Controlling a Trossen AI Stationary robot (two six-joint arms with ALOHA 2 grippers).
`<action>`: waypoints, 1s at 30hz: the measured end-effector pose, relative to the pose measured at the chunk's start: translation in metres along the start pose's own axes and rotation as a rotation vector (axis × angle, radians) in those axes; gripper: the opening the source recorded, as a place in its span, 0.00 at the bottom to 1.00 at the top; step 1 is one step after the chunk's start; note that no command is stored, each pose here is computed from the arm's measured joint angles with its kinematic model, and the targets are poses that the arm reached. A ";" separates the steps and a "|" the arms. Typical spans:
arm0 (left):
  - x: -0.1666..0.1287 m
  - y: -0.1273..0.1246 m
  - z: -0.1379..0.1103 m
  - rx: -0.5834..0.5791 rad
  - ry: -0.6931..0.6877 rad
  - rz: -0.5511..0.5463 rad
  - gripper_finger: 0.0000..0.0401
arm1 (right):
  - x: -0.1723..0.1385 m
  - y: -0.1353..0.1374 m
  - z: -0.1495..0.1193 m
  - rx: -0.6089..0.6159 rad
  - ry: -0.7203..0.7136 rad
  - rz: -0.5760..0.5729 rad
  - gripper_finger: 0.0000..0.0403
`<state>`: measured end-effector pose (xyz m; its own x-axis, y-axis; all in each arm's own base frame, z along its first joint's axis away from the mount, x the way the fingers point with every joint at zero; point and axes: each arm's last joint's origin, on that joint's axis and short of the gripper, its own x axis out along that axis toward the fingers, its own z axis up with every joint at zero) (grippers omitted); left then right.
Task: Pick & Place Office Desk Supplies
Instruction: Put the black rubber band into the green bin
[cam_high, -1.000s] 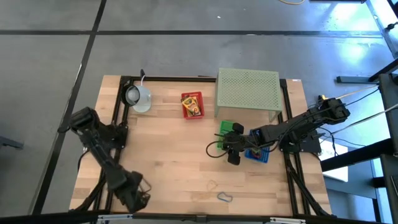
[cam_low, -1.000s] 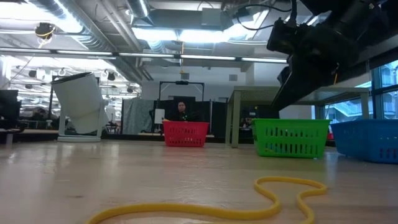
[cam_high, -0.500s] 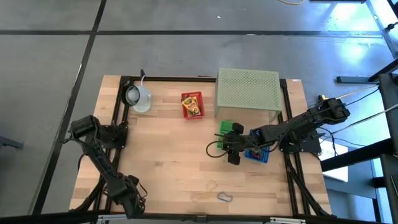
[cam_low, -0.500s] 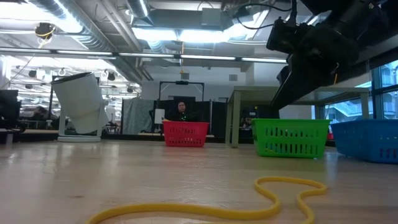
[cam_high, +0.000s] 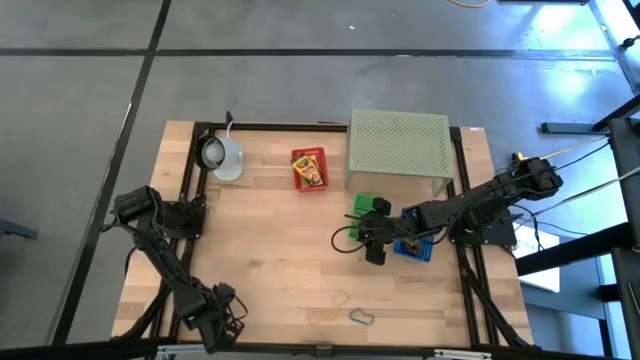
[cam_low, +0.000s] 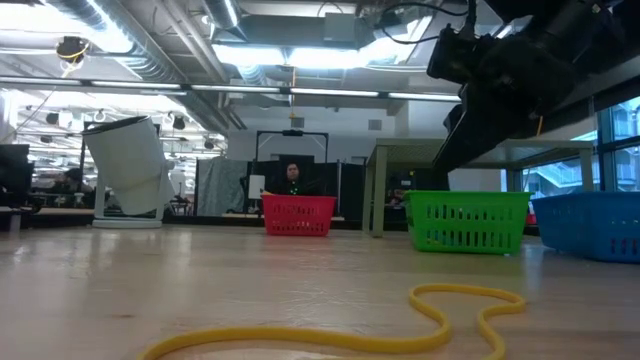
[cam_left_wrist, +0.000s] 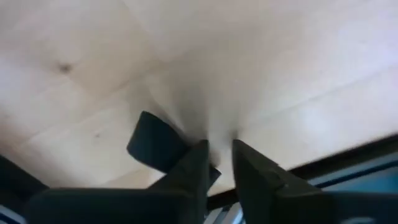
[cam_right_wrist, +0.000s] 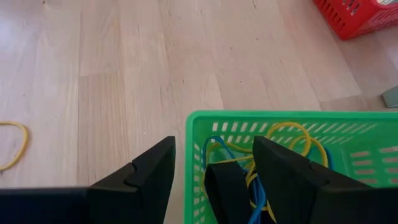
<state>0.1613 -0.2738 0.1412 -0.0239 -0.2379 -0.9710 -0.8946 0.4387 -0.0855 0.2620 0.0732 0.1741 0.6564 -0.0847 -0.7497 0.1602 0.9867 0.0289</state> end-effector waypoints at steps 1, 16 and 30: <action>0.000 0.001 0.000 -0.001 -0.004 0.008 0.13 | 0.000 0.000 0.000 0.002 0.000 0.000 0.54; -0.001 0.005 0.005 0.013 -0.020 0.074 0.13 | 0.000 0.000 0.000 0.003 0.000 0.000 0.54; -0.010 -0.002 0.034 0.097 0.139 0.227 0.25 | 0.000 0.000 0.001 0.009 -0.011 0.004 0.54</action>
<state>0.1788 -0.2429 0.1438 -0.2856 -0.2375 -0.9285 -0.8126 0.5737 0.1032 0.2628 0.0734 0.1749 0.6651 -0.0819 -0.7423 0.1642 0.9857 0.0385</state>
